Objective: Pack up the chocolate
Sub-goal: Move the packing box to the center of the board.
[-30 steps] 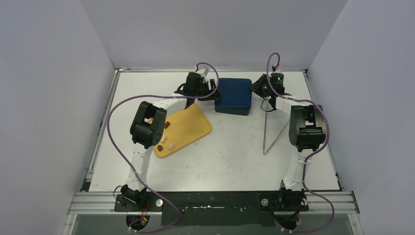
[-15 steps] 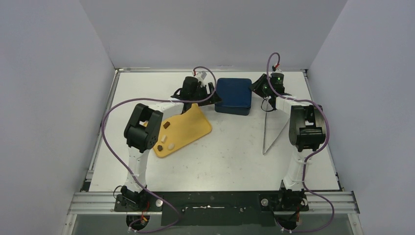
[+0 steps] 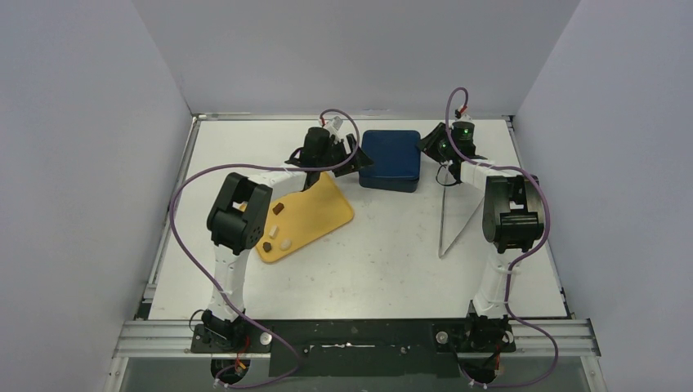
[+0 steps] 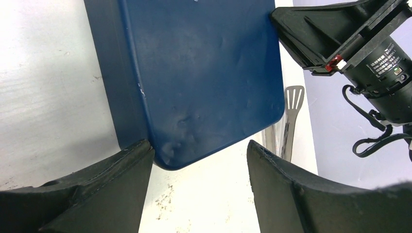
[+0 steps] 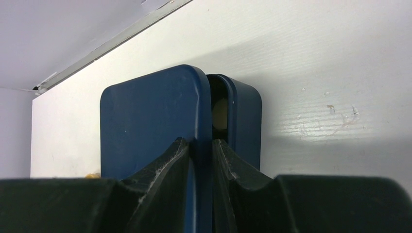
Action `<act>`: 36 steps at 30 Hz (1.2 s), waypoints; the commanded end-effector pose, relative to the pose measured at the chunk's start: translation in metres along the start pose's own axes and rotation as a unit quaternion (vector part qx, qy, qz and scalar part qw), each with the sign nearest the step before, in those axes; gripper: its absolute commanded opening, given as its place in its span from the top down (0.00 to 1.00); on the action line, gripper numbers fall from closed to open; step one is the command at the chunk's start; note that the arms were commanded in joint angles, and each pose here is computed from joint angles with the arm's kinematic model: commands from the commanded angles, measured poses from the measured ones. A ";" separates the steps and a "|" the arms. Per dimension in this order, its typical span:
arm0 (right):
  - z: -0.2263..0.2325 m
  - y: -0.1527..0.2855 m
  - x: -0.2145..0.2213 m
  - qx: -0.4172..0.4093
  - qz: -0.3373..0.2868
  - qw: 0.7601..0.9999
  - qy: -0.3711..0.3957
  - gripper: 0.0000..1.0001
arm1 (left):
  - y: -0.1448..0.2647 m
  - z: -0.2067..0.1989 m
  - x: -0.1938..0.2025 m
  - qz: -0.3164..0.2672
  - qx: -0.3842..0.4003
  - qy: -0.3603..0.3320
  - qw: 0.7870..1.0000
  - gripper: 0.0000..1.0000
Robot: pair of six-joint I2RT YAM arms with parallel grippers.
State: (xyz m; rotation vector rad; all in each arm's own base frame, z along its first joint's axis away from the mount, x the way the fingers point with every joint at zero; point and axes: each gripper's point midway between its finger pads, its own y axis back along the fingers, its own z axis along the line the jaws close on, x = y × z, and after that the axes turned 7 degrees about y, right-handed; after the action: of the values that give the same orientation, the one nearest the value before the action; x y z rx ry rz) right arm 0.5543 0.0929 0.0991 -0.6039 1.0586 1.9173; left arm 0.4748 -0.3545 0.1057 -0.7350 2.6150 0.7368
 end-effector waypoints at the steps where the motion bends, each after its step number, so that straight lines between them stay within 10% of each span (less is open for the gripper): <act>1: 0.000 0.001 -0.015 -0.001 -0.028 1.000 0.004 0.78 | 0.003 -0.009 -0.007 -0.017 -0.001 -0.006 1.000 0.32; 36: 0.003 0.002 -0.013 -0.008 -0.027 1.000 0.004 0.78 | 0.001 -0.031 -0.005 -0.046 0.051 0.058 0.996 0.40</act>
State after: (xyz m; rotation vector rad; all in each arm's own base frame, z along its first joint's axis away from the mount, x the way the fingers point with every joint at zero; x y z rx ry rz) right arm 0.5542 0.0931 0.0988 -0.5943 1.0475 1.9154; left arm 0.4649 -0.3578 0.0886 -0.8590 2.7307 0.7337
